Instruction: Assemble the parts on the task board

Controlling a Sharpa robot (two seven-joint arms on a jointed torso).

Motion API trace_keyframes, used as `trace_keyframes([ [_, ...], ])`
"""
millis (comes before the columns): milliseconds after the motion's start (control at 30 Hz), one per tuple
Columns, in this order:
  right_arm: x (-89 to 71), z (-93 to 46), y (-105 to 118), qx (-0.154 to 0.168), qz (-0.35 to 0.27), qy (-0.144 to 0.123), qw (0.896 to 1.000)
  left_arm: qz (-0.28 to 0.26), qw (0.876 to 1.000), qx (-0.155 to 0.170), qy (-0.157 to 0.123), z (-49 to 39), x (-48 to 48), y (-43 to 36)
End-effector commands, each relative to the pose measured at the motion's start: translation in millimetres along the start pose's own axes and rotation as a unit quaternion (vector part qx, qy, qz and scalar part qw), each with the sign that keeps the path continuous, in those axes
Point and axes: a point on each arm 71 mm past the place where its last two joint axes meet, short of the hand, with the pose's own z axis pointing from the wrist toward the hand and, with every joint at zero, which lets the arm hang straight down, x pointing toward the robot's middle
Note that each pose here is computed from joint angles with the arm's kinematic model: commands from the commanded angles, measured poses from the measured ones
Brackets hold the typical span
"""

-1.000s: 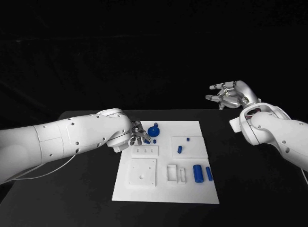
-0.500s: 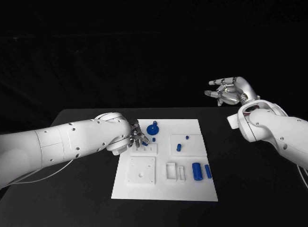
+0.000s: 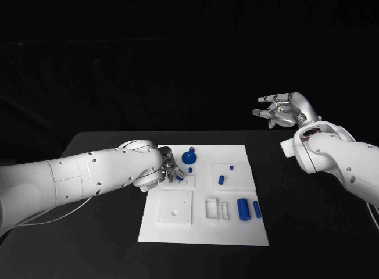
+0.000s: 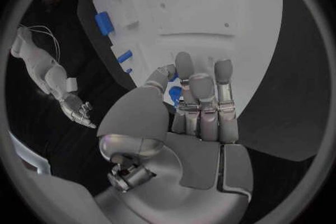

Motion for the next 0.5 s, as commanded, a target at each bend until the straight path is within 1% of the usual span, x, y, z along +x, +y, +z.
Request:
trace_keyframes([
  [33, 0.6, 0.2, 2.0, -0.006, 0.002, -0.001, 1.0, 0.007, 1.0, 0.004, 0.004, 0.1, 2.2, -2.5],
  [500, 0.6, 0.2, 1.4, -0.005, 0.002, 0.001, 1.0, 0.013, 1.0, 0.002, 0.014, -0.7, 5.7, 0.4],
])
